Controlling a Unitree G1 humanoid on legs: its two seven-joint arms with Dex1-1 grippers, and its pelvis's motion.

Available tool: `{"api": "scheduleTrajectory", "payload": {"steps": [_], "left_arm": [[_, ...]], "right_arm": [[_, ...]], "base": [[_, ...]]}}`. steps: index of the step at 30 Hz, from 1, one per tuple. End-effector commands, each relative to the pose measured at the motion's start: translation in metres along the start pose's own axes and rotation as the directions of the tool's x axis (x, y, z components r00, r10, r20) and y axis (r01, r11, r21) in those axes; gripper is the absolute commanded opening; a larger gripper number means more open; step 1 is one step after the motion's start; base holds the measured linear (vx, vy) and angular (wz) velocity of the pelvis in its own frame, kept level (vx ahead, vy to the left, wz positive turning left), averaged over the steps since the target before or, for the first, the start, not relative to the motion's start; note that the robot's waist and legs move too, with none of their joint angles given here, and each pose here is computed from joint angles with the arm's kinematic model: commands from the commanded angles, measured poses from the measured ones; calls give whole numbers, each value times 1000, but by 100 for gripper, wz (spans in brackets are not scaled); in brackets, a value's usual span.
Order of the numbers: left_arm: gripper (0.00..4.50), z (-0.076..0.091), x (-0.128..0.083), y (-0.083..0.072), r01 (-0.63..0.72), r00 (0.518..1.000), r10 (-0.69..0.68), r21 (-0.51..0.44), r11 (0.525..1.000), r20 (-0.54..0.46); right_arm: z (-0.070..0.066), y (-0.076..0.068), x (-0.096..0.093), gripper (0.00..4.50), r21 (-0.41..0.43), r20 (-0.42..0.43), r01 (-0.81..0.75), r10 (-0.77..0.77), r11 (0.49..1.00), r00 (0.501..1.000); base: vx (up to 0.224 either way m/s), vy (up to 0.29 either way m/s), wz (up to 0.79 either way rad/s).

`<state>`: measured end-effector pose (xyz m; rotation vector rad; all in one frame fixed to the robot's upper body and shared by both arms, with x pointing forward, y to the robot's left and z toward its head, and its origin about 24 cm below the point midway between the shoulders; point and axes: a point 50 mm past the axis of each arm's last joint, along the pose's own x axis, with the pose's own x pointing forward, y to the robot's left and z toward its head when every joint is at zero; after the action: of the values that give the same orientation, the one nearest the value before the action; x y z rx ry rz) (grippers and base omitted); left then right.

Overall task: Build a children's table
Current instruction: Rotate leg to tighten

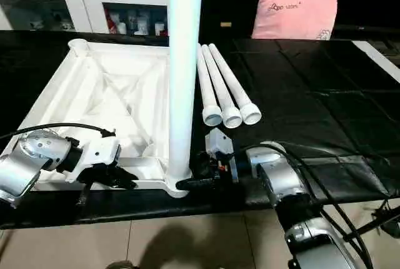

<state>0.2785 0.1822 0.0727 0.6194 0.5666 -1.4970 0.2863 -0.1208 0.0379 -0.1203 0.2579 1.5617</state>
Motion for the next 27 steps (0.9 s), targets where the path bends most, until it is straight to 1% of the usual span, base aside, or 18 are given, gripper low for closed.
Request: {"api": "scheduleTrajectory", "payload": {"steps": [1, 3, 4, 5, 7, 8, 11, 12, 13, 15, 16, 20, 22, 23, 24, 25, 27], "left_arm": [[0, 0, 13, -3, 8, 1000, -8, -17, 1000, -9], [0, 0, 13, -2, -13, 1000, 13, -31, 999, -2], [0, 2, 15, 1, -73, 997, 74, -63, 995, 21], [0, 4, 16, 4, -112, 993, 116, -86, 990, 39], [0, 8, 18, 9, -167, 983, 175, -119, 979, 60], [0, 14, 21, 14, -230, 966, 245, -161, 960, 84], [0, 17, 22, 16, -255, 957, 274, -180, 950, 93], [0, 24, 25, 18, -289, 941, 318, -211, 934, 118], [0, 24, 25, 18, -289, 941, 318, -211, 934, 118], [0, 38, 34, 23, -367, 890, 426, -297, 882, 164], [0, 46, 41, 25, -407, 858, 484, -347, 845, 173], [0, 54, 53, 24, -440, 841, 519, -363, 821, 153], [0, 56, 55, 24, -454, 838, 528, -359, 816, 140], [0, 56, 56, 25, -462, 836, 533, -355, 813, 132], [0, 56, 56, 25, -462, 836, 533, -355, 813, 132], [0, 53, 54, 27, -485, 833, 544, -337, 807, 103], [0, 49, 51, 29, -502, 831, 551, -319, 804, 82]], "right_arm": [[-7, 8, 8, 260, 25, -13, -30, 30, 999, 999], [-10, 9, 10, 260, 41, -13, -8, 9, 999, 1000], [-14, 7, 14, 260, 78, -10, 69, -68, 995, 998], [-16, 4, 17, 259, 96, -8, 132, -131, 987, 991], [-18, 0, 23, 259, 127, -13, 205, -205, 970, 979], [-19, -4, 32, 259, 160, -16, 278, -279, 947, 960], [-19, -5, 36, 259, 173, -16, 304, -306, 937, 952], [-18, -8, 44, 259, 201, -5, 356, -362, 913, 932], [-18, -8, 44, 259, 201, -5, 356, -362, 913, 932], [-12, -12, 69, 259, 269, 8, 434, -453, 860, 892], [-7, -13, 87, 259, 297, -2, 455, -476, 840, 880], [-4, -18, 104, 259, 291, -61, 524, -531, 800, 845], [-4, -20, 106, 259, 291, -67, 538, -544, 791, 836], [-3, -21, 106, 311, 292, -67, 543, -550, 787, 833], [-3, -21, 106, 325, 292, -67, 543, -550, 787, 833], [-2, -24, 100, 325, 273, -47, 565, -576, 778, 816], [-2, -26, 94, 331, 238, -37, 585, -594, 776, 803]], "base": [[0, 0, 0], [0, 0, 0], [0, 0, 0], [0, 0, 0], [0, 0, 0], [0, 0, 0], [0, 0, 0], [0, 0, 0], [0, 0, 0], [0, 0, 0], [0, 0, 0], [0, 0, 0], [0, 0, 0], [0, 0, 0], [0, 0, 0], [0, 0, 0], [0, 0, 0]]}}
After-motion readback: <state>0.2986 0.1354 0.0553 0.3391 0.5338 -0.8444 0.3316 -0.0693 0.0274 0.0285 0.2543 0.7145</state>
